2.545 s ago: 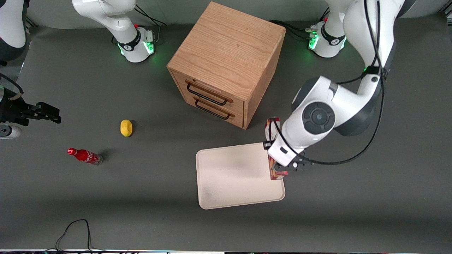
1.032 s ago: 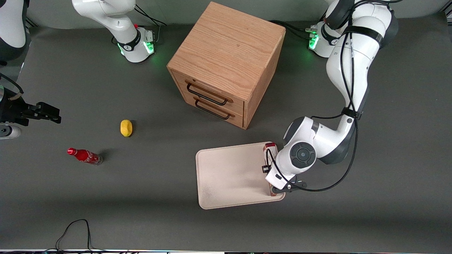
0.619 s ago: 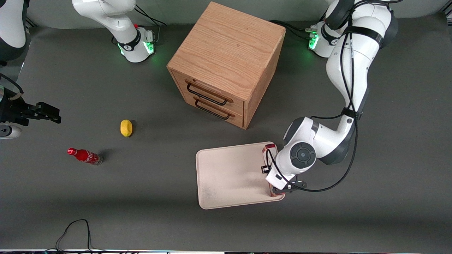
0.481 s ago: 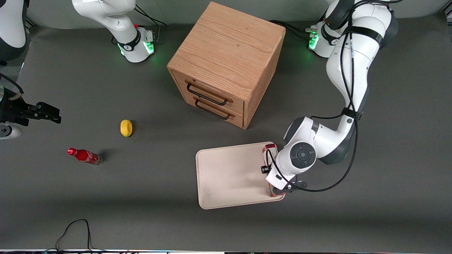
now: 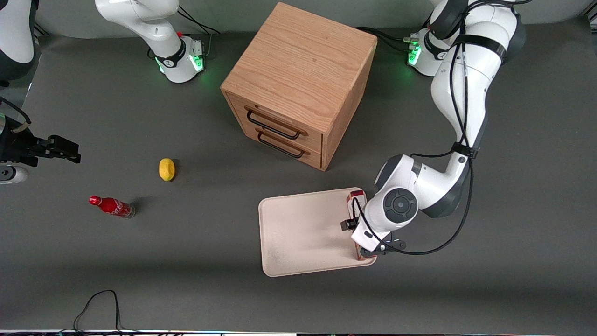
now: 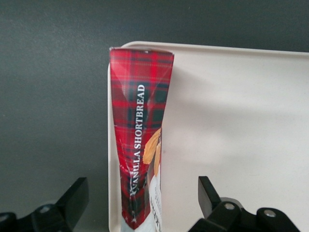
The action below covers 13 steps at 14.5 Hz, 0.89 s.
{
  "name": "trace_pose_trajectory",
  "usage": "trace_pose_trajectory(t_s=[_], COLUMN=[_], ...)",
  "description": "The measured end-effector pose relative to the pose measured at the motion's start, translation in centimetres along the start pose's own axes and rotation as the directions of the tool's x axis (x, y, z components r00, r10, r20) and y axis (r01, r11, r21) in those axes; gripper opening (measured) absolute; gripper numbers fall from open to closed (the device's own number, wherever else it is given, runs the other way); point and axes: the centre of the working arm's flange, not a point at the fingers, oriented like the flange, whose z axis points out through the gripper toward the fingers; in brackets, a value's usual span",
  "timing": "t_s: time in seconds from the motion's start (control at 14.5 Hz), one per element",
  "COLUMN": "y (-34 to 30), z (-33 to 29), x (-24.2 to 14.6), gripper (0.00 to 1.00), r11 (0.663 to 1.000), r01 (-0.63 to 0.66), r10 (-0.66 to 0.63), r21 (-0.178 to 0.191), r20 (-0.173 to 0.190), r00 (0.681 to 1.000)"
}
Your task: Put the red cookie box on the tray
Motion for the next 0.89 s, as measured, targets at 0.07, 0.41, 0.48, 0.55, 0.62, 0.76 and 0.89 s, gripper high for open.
trace_pose_trajectory(t_s=[0.07, 0.41, 0.48, 0.55, 0.62, 0.76, 0.89], y=[-0.2, -3.6, -4.6, -5.8, -7.0, -10.7, -15.5], z=[-0.1, -2.2, -3.7, -5.4, -7.1, -10.7, -14.3], x=[0.0, -0.8, -1.4, -2.4, -3.4, -5.4, -6.8], gripper=[1.0, 1.0, 0.99, 0.99, 0.99, 1.0, 1.0], r11=[1.0, 0.998, 0.997, 0.995, 0.992, 0.985, 0.981], r01=[0.001, -0.009, -0.012, -0.023, -0.044, -0.08, -0.109], r10=[-0.001, 0.006, 0.009, 0.02, 0.04, 0.069, 0.091], r21=[0.005, 0.066, 0.079, 0.096, 0.116, 0.151, 0.159], r20=[0.003, 0.042, 0.041, 0.041, 0.044, 0.075, 0.115], r00=[1.0, 0.999, 0.999, 0.999, 0.998, 0.995, 0.989])
